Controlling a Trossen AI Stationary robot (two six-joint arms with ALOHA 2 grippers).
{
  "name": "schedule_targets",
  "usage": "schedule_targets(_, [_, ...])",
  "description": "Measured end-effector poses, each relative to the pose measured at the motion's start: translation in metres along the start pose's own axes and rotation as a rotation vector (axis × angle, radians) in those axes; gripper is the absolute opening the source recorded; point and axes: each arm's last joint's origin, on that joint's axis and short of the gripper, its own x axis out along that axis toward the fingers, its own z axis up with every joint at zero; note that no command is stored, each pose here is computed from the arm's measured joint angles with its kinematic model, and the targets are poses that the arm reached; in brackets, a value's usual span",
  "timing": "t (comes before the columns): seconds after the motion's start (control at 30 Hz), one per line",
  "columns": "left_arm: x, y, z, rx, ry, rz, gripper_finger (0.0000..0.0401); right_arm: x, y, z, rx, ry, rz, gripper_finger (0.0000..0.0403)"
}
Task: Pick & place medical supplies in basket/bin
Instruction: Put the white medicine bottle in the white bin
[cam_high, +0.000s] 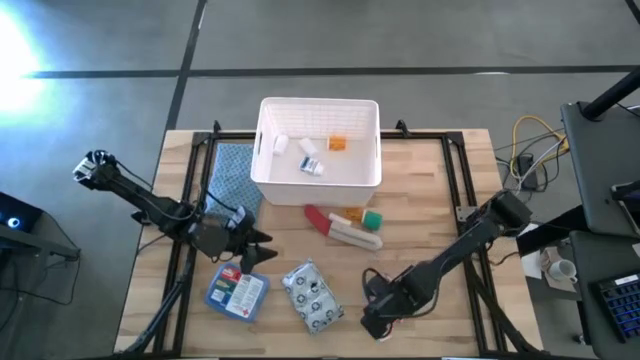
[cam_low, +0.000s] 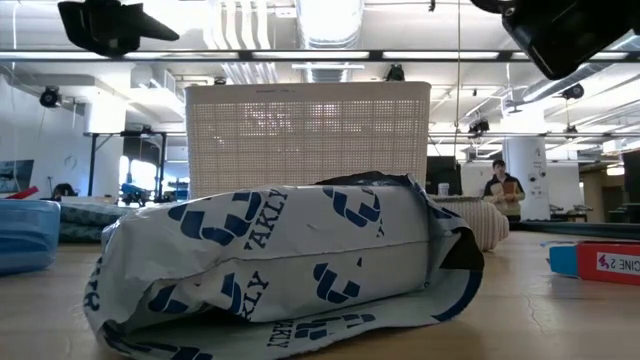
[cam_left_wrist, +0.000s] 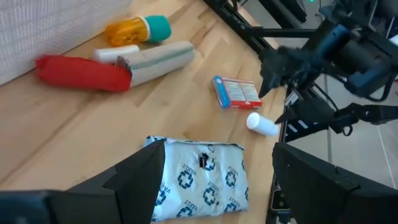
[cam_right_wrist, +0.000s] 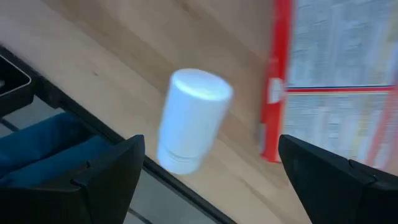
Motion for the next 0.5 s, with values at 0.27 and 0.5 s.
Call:
schedule_targets(0.27, [-0.003,-0.004,-0.005,0.011,0.021,-0.024,0.0276,0.015,0.011,0.001,0.031,0.001,-0.032,0.0359])
schedule_targets(0.5, [-0.008,-0.008,-0.015,0.018,0.059,-0.052,0.0276,0.038,0.026,0.002,0.034,0.021,-0.059,0.0359])
